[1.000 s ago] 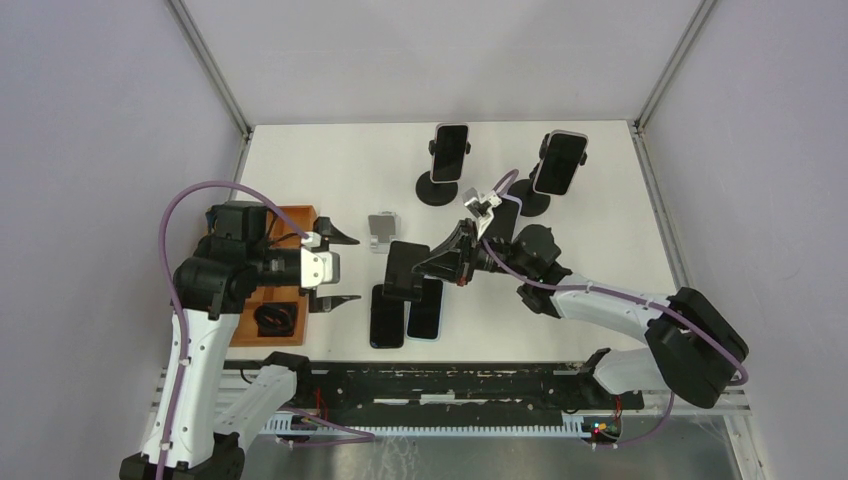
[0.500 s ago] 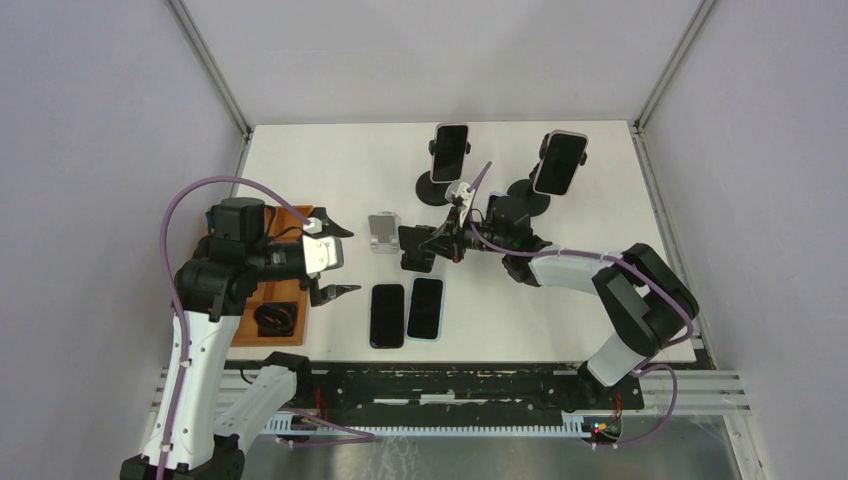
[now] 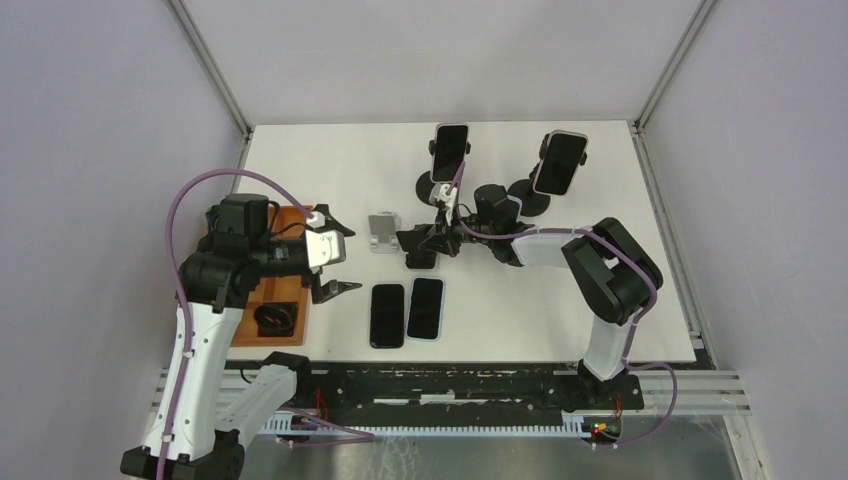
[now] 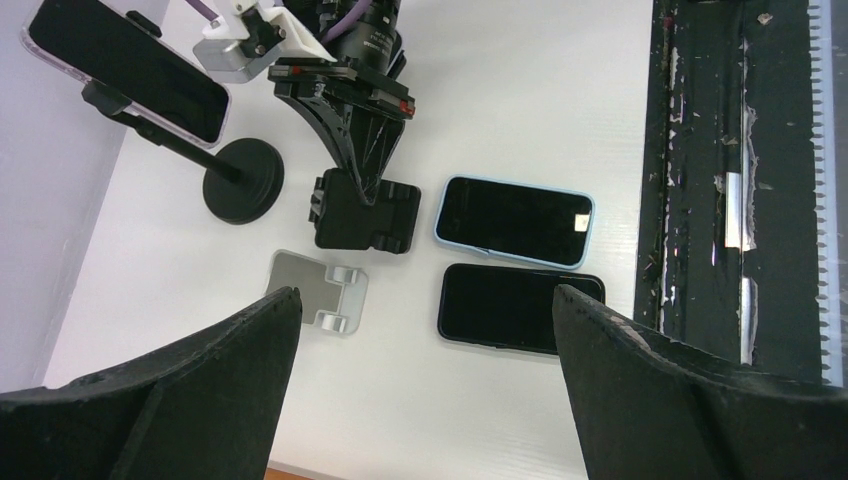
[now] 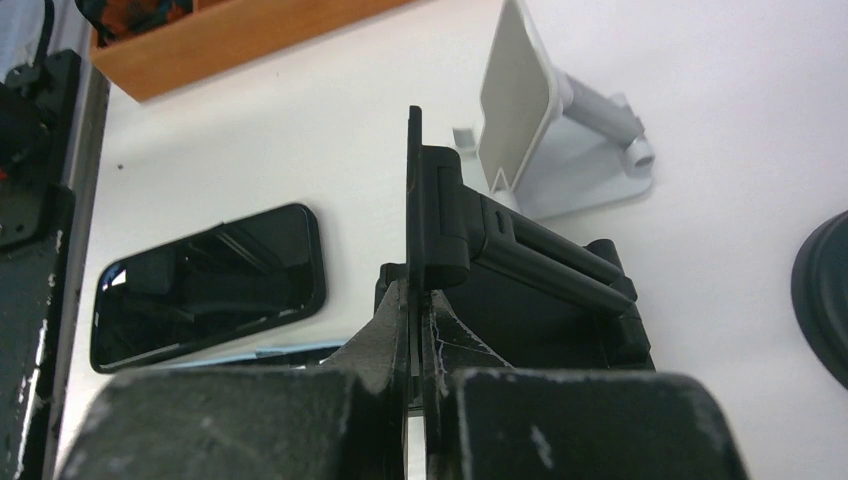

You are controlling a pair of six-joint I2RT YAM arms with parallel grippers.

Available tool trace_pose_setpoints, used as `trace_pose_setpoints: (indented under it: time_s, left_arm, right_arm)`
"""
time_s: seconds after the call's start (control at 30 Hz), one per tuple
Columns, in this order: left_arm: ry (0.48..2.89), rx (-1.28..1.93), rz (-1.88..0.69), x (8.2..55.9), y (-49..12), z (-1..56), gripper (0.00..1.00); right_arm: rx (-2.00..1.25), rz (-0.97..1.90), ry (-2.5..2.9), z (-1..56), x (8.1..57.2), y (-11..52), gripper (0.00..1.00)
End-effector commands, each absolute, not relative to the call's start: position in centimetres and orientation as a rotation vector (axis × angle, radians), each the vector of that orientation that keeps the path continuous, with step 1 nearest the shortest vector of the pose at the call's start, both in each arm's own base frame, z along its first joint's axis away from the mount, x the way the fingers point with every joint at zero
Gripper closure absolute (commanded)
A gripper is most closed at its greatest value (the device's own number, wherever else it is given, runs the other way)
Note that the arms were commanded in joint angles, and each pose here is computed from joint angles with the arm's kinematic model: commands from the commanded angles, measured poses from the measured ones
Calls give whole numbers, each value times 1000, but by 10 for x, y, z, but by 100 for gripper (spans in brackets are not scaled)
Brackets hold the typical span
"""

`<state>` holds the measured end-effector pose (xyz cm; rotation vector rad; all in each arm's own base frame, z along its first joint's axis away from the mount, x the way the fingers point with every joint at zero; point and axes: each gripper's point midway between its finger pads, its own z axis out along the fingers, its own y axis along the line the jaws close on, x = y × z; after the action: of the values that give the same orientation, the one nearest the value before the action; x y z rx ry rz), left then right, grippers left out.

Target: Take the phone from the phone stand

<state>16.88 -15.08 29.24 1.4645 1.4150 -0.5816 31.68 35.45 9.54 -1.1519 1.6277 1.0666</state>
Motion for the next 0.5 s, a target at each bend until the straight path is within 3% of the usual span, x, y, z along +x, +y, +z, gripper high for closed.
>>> trace_pose_setpoints:
  time_s: [0.0,0.47]
  left_arm:
    - [1394,1446,-621,167,-156,300,0]
    - [1374,1442,-650,168,-160,308,0]
  right_arm:
    - [-1216,1054,1484,115,330,358,100]
    - [-1293,1104,1495,98,351,352,99]
